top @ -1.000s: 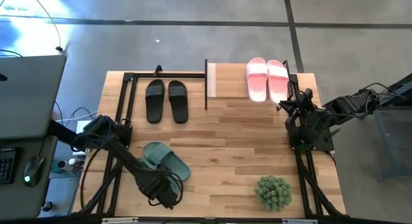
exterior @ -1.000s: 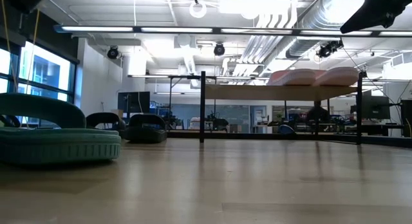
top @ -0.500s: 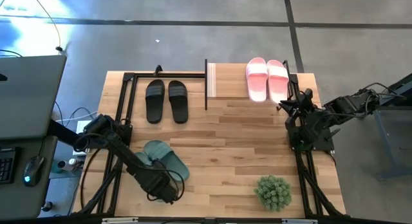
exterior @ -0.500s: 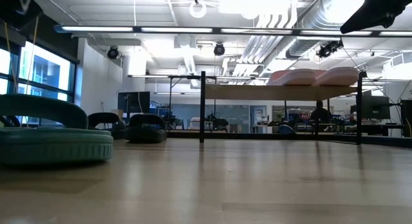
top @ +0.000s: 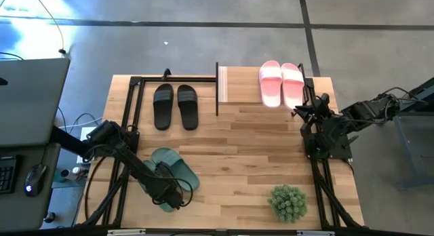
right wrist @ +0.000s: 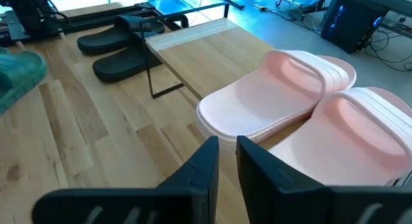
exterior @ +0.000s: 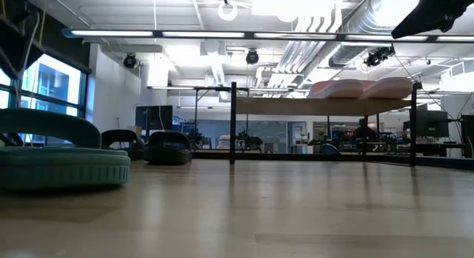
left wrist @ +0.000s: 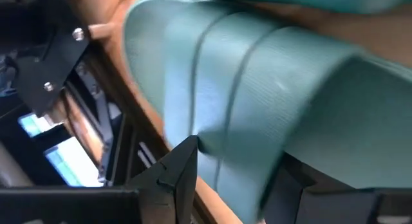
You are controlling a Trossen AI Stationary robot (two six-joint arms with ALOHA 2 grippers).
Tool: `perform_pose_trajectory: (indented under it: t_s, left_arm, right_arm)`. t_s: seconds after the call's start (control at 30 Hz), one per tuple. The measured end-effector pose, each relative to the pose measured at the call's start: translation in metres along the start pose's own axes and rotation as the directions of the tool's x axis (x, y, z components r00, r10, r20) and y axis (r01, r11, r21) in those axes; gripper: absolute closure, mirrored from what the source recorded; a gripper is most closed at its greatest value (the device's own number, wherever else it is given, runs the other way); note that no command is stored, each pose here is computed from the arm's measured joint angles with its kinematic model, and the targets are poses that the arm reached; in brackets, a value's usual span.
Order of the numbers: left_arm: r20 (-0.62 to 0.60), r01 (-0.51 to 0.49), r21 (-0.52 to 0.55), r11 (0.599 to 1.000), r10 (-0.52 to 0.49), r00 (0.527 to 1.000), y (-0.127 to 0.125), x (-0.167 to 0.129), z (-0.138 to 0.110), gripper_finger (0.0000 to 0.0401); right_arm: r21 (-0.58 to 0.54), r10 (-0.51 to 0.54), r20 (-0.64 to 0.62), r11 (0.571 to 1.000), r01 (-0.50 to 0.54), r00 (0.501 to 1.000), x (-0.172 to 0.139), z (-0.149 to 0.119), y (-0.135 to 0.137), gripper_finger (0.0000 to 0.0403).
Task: Pick and place slides into the shelf
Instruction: Put the bottom green slipper under the shelf
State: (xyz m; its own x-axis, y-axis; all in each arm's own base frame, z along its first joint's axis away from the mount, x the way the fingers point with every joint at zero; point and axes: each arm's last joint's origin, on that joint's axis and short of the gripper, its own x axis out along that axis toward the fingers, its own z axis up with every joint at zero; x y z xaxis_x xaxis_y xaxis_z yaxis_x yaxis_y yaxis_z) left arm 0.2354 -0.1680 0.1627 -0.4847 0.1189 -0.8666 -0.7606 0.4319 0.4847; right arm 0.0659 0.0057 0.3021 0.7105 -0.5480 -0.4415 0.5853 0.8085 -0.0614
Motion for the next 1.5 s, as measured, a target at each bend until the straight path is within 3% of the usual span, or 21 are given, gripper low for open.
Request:
perform_pose_trajectory:
  t_s: [0.53, 0.63, 0.8, 1.03, 1.2, 1.37, 1.5]
  left_arm:
    - [-0.030, -0.027, -0.005, 1.000, 0.027, 0.999, 0.002, 0.008, 0.001, 0.0277]
    - [-0.036, -0.032, -0.006, 0.999, 0.032, 0.999, 0.002, 0.008, 0.001, 0.0300]
    - [-0.037, -0.036, -0.006, 0.999, 0.035, 0.999, 0.003, 0.008, 0.000, 0.0385]
    - [-0.028, -0.048, 0.021, 0.999, 0.048, 0.998, 0.004, 0.004, -0.002, 0.0394]
    - [0.034, -0.079, 0.041, 0.996, 0.077, 0.996, 0.012, -0.024, -0.014, 0.0397]
    - [0.131, 0.108, 0.091, 0.990, -0.119, 0.984, 0.011, -0.066, -0.032, 0.0398]
    - [0.279, 0.272, 0.180, 0.945, -0.314, 0.907, 0.014, -0.107, -0.042, 0.0399]
  right_arm:
    - [0.000, 0.000, 0.000, 1.000, 0.000, 1.000, 0.000, 0.000, 0.000, 0.0355]
    - [0.000, 0.000, 0.000, 1.000, 0.000, 1.000, 0.000, 0.000, 0.000, 0.0355]
    - [0.001, 0.000, 0.000, 1.000, 0.000, 1.000, 0.000, 0.000, 0.000, 0.0355]
    - [0.000, 0.000, 0.000, 1.000, 0.000, 1.000, 0.000, 0.000, 0.000, 0.0355]
    - [0.000, 0.000, 0.000, 1.000, 0.000, 1.000, 0.000, 0.000, 0.000, 0.0355]
    - [0.000, 0.000, 0.000, 1.000, 0.000, 1.000, 0.000, 0.000, 0.000, 0.0355]
    - [0.001, 0.000, 0.000, 1.000, 0.000, 1.000, 0.000, 0.000, 0.000, 0.0355]
